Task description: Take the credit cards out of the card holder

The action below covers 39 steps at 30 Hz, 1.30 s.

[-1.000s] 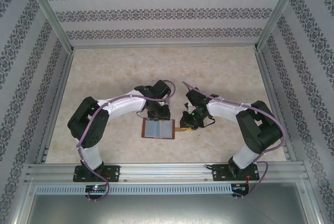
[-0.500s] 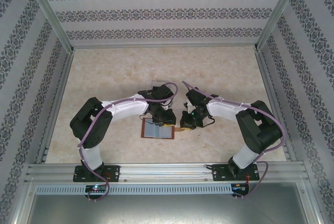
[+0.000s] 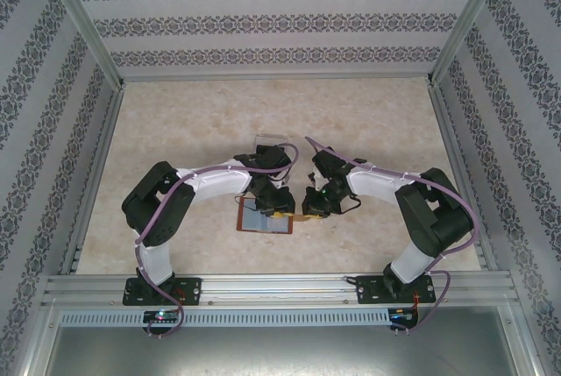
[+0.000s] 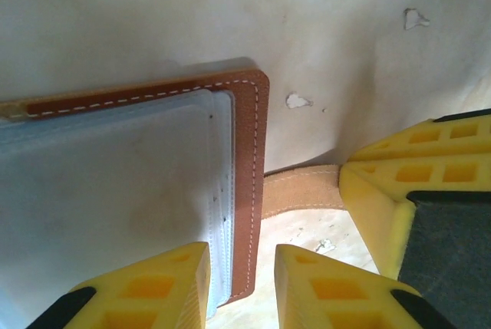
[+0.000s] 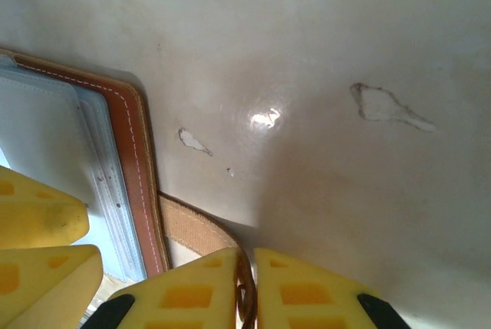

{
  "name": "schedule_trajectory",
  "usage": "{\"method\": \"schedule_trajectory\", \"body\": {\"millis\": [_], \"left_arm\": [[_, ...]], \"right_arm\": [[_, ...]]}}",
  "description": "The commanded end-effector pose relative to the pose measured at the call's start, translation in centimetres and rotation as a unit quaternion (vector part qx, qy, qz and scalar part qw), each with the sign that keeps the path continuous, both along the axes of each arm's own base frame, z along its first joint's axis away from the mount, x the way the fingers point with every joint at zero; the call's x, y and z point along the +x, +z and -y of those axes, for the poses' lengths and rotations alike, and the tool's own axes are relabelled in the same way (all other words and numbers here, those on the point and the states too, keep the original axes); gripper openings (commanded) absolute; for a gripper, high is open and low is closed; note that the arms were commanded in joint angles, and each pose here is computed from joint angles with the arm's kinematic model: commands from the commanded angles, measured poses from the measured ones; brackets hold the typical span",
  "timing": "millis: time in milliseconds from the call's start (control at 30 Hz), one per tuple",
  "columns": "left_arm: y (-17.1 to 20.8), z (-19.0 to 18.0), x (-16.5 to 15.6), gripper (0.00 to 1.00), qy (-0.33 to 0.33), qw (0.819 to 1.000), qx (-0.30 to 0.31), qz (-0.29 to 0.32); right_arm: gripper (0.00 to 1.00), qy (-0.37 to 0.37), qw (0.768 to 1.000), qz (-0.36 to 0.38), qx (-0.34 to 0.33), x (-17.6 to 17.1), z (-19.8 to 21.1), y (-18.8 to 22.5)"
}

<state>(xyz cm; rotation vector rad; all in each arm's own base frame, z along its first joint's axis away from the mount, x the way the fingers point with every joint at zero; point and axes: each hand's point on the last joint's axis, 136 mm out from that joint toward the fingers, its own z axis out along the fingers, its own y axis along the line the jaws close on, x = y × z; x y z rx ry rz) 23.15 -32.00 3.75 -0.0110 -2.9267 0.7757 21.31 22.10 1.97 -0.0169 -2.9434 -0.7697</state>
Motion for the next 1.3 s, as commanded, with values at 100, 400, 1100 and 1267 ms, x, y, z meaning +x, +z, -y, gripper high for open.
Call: {"method": "schedule_trajectory", "body": {"millis": [100,400,1100,1267], "left_arm": [[-1.1,-0.3,-1.0,0.28,-0.019,1.0,0.021,-0.014],[-1.7,-2.4,-1.3,0.29,-0.046,0.994,0.101,-0.005],[0.1,-5.7,0.2,0.35,-0.086,0.96,0.261,0.054],[0.0,-5.6,0.1,0.41,-0.085,0.961,0.257,0.051]], "right_arm": [[0.15,0.004,1.0,-0.009,-0.004,-0.6,0.5,-0.1],[0.15,0.006,1.0,-0.011,-0.012,-1.0,1.0,-0.6],[0.16,0.002,1.0,-0.006,-0.02,-1.1,1.3,-0.5],[0.16,0.001,1.0,-0.007,-0.021,-1.2,1.4,-0.6]]}}
